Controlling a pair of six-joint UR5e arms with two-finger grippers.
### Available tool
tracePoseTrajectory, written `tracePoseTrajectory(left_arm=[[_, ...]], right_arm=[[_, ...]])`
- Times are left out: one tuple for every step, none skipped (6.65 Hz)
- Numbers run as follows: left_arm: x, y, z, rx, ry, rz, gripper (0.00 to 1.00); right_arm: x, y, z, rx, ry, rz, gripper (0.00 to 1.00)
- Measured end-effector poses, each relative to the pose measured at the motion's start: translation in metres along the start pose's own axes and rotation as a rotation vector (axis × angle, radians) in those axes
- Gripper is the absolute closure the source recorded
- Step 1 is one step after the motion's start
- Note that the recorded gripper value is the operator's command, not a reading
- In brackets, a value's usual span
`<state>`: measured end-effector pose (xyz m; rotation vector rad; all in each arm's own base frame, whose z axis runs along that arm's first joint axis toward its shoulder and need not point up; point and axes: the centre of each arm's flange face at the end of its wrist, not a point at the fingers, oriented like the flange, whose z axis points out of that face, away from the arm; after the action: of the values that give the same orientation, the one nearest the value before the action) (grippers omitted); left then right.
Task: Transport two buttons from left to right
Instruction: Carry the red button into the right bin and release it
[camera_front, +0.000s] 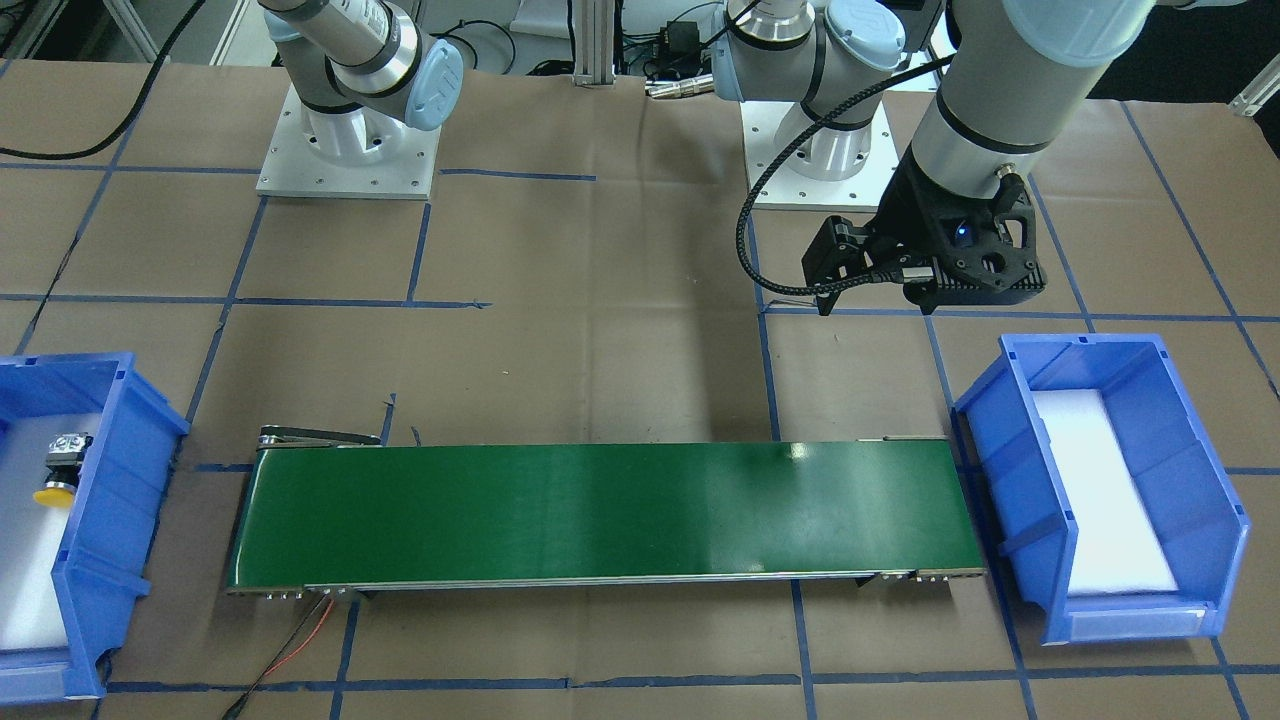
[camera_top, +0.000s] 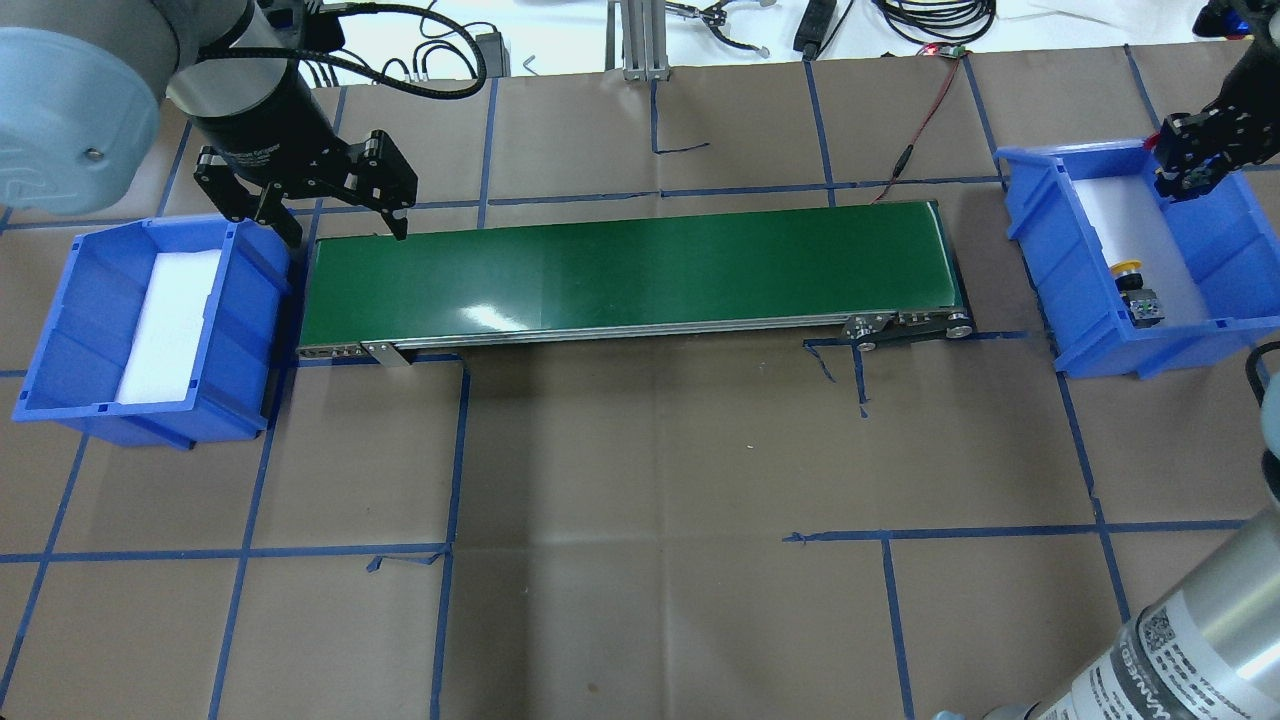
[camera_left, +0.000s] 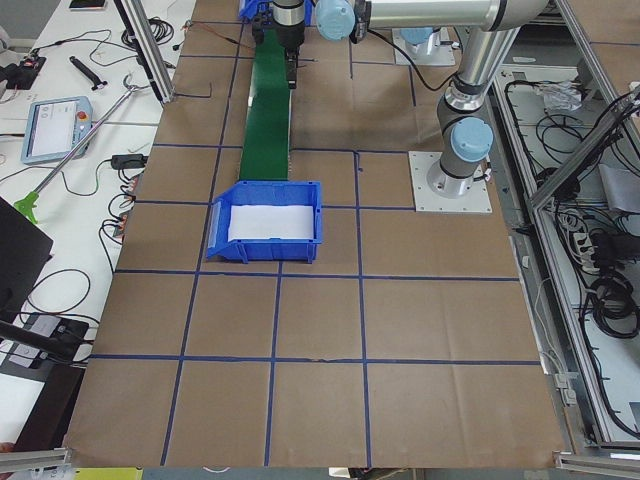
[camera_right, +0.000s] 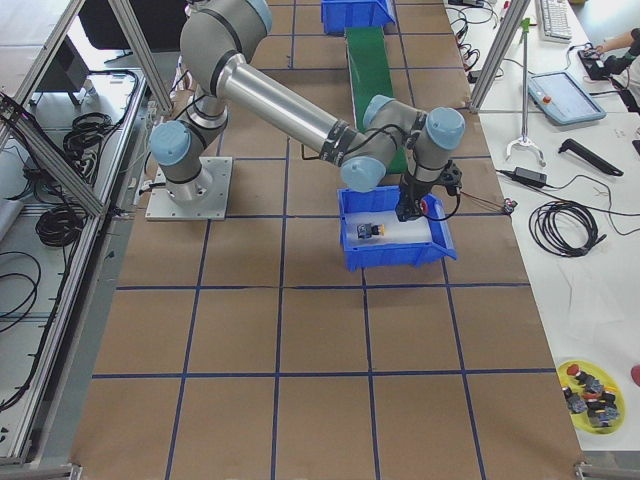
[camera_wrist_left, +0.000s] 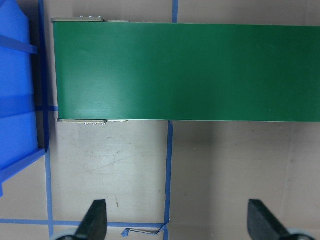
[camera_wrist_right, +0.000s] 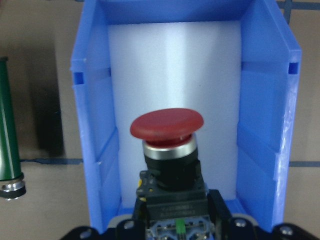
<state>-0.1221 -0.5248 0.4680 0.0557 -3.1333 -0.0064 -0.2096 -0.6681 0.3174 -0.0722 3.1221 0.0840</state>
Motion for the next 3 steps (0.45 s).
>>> tracePoseTrajectory(left_arm=[[0.0,0.0,0.0,0.0,0.0,0.0,0.0],[0.0,0.0,0.0,0.0,0.001,0.0,0.0],[0.0,0.0,0.0,0.0,0.001,0.0,0.0]], right_arm=[[0.001,-0.008,0.02,0.005,-0.018,-0.001,0.94],[0.002,-0.015,0.041,-0.004,-0.031,-0.003,0.94],[0.003,-0.019,0.06,-0.011,-0.038,-0.005,0.93]])
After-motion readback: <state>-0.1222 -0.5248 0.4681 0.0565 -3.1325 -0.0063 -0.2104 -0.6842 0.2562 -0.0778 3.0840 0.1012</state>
